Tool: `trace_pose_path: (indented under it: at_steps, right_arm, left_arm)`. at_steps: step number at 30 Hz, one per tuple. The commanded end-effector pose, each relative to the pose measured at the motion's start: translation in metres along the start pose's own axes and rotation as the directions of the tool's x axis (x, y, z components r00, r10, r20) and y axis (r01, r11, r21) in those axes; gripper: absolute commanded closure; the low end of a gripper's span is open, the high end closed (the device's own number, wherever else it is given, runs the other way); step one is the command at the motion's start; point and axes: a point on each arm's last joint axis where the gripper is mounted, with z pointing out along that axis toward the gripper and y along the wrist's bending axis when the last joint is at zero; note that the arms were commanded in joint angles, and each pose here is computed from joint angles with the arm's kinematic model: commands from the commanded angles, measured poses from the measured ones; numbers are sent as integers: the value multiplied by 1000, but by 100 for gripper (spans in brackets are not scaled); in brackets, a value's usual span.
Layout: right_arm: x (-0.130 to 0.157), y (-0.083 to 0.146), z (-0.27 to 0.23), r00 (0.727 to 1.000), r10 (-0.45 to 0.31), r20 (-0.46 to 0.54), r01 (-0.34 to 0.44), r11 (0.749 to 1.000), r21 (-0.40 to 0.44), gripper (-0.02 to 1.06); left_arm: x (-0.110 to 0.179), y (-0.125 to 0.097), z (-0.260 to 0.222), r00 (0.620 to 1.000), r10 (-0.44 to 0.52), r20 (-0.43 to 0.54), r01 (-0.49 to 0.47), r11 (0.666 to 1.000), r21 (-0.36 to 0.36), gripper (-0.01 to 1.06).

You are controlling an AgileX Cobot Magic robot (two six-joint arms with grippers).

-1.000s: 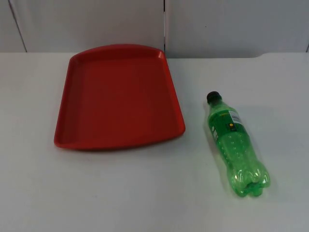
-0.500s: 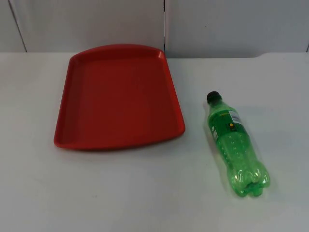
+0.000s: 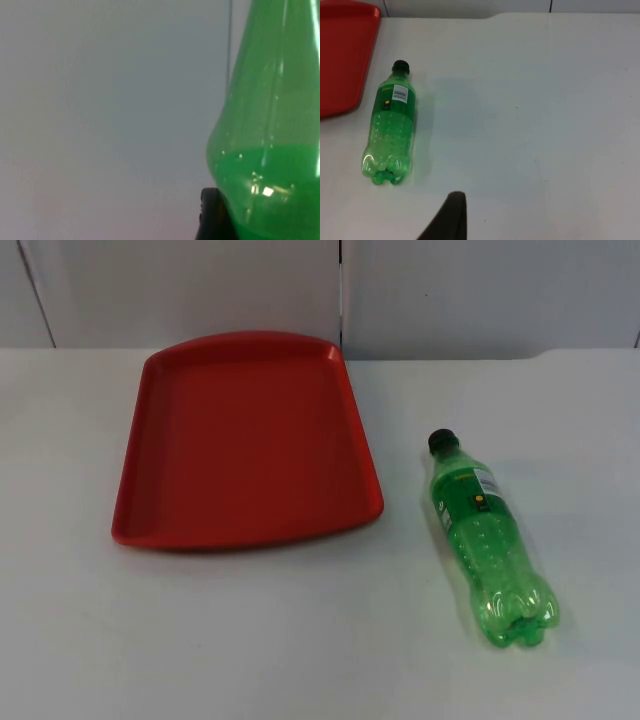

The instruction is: Place the bottle upright on the tray.

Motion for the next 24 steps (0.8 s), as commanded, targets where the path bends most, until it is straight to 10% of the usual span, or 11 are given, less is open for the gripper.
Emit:
trace_pose_path:
  at_steps: [1,24]
  right_arm:
    - [0,0,0,1000,4,7,-4,1000,3,0]
    - [0,0,0,1000,4,7,-4,1000,3,0]
  left_arm:
    - [-7,-6,0,999,-18,32,16,999,51,105]
    - [6,-2,9,990,-142,-7,142,989,48,105]
